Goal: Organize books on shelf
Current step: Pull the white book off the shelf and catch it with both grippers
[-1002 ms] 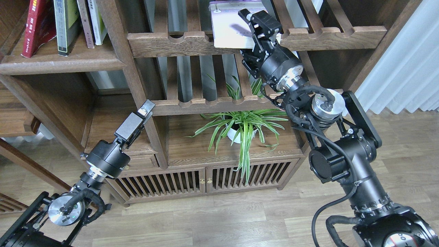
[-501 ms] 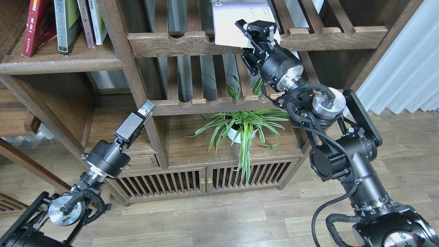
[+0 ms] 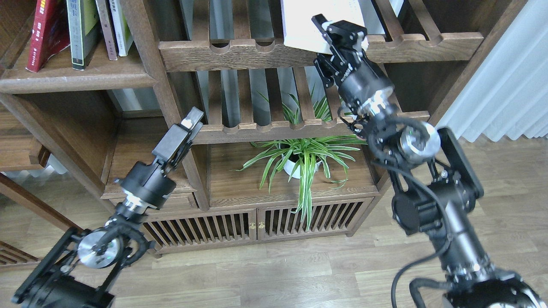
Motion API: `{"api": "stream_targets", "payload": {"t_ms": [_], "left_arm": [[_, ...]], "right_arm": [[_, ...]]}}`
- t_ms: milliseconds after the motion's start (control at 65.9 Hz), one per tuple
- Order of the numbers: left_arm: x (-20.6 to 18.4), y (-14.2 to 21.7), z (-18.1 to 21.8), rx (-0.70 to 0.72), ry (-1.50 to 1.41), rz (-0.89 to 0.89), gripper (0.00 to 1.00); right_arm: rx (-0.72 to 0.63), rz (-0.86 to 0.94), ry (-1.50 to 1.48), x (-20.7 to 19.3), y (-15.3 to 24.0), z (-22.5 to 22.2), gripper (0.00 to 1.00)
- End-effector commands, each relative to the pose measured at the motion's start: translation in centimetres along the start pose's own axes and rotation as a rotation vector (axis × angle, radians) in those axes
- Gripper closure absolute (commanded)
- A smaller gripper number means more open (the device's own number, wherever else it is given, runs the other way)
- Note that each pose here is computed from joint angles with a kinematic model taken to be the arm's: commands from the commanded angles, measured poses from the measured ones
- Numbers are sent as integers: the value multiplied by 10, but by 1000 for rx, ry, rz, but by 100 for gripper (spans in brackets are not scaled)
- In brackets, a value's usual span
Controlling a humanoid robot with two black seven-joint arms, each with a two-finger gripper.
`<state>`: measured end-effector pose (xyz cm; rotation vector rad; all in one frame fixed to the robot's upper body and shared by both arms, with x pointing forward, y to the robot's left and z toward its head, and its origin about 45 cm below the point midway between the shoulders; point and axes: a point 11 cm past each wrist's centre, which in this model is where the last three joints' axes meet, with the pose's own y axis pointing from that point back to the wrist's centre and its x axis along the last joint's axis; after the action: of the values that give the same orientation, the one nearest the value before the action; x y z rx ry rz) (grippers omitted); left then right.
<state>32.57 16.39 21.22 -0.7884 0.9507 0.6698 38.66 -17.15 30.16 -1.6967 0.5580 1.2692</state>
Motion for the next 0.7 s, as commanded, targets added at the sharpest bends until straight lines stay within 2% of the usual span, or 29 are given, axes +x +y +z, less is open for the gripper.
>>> {"api": "stream_targets", "payload": {"t_ms": [0,334,683], "left_arm": [[-3,-4,2,-9,6,-13,28],[-32,-38,18,-4,-43,-117,32],[-52,-59,19,30,-74,-182,34]], "right_arm": [[-6,-88,-10,-6,17,6,97],[-73,-166,-24,4,65,29,97],[-173,-73,-50,28,86,57,96]]}}
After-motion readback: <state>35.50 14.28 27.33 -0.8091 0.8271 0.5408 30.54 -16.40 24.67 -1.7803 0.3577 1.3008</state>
